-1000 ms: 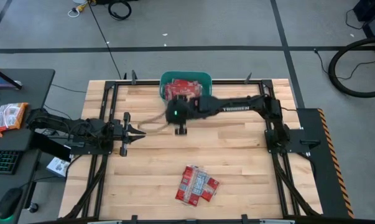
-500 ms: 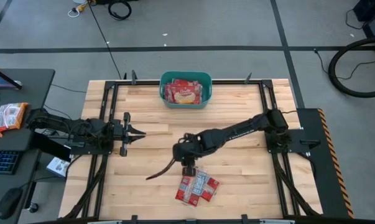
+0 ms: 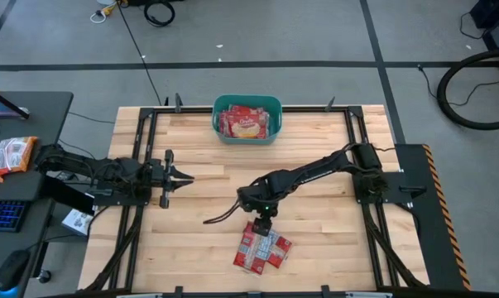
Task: Sort popcorn bags into baskets
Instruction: Put the popcorn bag into the green bin
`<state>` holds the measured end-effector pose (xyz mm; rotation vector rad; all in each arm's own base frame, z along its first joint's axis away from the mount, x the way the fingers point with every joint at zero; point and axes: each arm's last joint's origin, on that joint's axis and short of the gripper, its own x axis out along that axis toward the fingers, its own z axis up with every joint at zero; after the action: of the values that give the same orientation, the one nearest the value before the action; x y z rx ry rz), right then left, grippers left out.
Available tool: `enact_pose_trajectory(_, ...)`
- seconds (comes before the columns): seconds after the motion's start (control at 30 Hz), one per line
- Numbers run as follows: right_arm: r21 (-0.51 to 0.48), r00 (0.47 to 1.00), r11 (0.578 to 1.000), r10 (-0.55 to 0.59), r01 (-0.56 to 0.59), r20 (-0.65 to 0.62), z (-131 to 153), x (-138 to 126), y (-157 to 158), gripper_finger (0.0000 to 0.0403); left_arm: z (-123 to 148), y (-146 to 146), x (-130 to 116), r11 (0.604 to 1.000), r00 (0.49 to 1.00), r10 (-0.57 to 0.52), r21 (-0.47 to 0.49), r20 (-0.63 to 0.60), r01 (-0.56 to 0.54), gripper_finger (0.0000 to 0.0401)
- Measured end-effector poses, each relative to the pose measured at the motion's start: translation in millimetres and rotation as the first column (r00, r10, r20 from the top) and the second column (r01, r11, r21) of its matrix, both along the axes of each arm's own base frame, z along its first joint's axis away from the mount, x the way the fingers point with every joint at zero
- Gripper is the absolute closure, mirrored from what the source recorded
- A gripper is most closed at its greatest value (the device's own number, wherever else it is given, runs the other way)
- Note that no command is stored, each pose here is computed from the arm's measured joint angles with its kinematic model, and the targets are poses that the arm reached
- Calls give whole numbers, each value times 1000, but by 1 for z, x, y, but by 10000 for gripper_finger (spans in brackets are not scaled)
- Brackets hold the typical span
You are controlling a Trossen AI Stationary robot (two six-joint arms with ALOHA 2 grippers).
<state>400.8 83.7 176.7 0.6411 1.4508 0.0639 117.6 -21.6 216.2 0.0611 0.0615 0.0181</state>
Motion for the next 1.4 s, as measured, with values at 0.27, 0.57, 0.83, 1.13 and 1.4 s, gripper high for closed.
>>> enact_pose_trajectory(0.27, 118, 1000, 993, -11, 8, 28, -21, -2, -4, 162, 0, 0, 0, 1000, 1000, 0, 1, -1, 0, 353)
enact_pose_trajectory(0.57, 112, 995, 993, 19, -30, 94, -22, 0, 3, 213, -1, 0, 0, 1000, 1000, 0, 5, -6, 0, 353)
enact_pose_trajectory(0.83, 97, 997, 995, 1, -9, 76, -23, -1, 4, 271, -1, 0, 0, 1000, 1000, 0, 4, -6, 0, 353)
enact_pose_trajectory(1.13, 74, 996, 997, 26, -33, 91, -23, -2, 13, 273, -1, 0, 0, 1000, 1000, 0, 4, -7, 0, 353)
enact_pose_trajectory(1.4, 36, 996, 998, 47, -50, 78, -31, -8, 16, 358, -1, 0, 0, 1000, 1000, 0, 3, -7, 0, 353)
